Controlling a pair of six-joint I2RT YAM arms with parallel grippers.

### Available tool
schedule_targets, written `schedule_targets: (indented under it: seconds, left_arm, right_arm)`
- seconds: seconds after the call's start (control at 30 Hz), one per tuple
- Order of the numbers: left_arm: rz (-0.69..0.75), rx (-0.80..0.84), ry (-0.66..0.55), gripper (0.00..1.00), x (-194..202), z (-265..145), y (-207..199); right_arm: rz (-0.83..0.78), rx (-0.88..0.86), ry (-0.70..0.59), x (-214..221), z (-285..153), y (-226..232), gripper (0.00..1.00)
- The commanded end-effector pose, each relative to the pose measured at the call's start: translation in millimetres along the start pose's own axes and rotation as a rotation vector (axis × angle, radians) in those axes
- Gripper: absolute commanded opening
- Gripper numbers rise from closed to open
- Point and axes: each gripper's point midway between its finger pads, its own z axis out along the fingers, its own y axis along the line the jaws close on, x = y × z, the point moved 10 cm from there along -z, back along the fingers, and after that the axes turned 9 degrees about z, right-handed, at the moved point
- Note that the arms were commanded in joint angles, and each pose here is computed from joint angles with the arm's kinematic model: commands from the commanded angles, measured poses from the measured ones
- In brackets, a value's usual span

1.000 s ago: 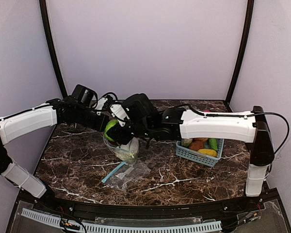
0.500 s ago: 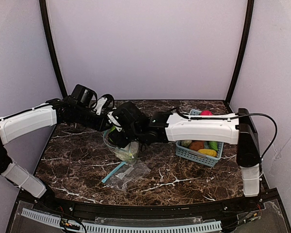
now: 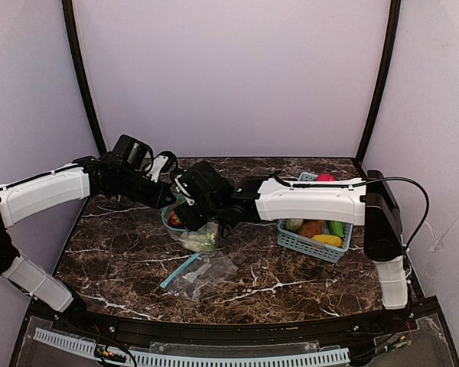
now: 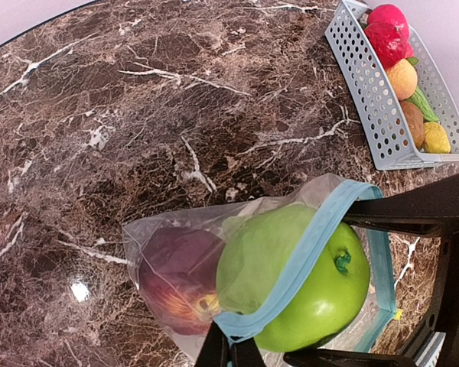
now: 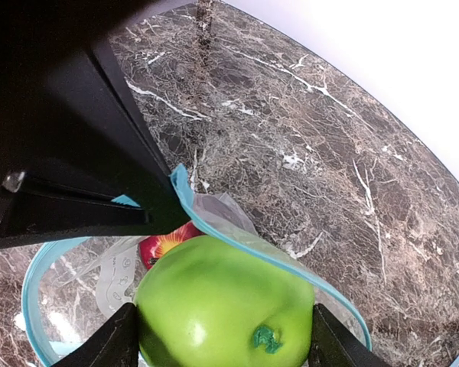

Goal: Place the food in the zip-top bag and seal the zipper
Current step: Place the fake fruit in the zipper food storage bag.

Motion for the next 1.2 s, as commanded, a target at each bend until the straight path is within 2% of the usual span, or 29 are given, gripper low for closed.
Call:
schedule_targets:
  seconds: [0.0, 0.17, 0.47, 0.57, 0.7, 0.77, 1.03, 1.17]
  left_arm:
    - [0.018, 0.024, -0.056, 0.01, -5.5, -14.3, -5.5]
    - [0.023, 0.003, -0.062, 0.01, -5.8, -16.8, -4.6]
    - [0.016, 0.007, -0.044, 0.01, -4.8, -12.9, -3.9]
    - [0.016, 0.010, -0.040, 0.01, -4.7, -11.7, -4.1]
    - [0.018, -0.001, -0.034, 0.01, -4.2, -10.7, -3.1]
    - [0.019, -0.004, -0.033, 0.01, -4.0, -11.0, -3.0]
    - [0.022, -0.015, -0.037, 0.01, -4.7, -13.0, -2.4]
    - [0.025, -0.019, -0.039, 0.01, -4.8, -14.0, -2.5]
  right_arm:
    - [-0.014, 0.044, 0.122, 26.3, 20.2, -8.4, 0.51]
    - [-0.012, 0.046, 0.169, 35.6, 21.5, -9.1, 0.53]
    - [0.017, -0.024, 0.164, 26.3, -2.5, -9.8, 0.66]
    - [0.017, -0.072, 0.140, 16.5, -12.1, -6.3, 0.73]
    - [0.022, -0.142, 0.105, 3.6, -25.8, -3.1, 0.89]
    - [0.022, -0.165, 0.090, -1.4, -32.9, -2.4, 0.94]
    - [0.066, -0.182, 0.018, -19.1, -77.0, -13.2, 0.97]
    - [0.109, -0.137, 0.006, -17.7, -94.4, -25.2, 0.98]
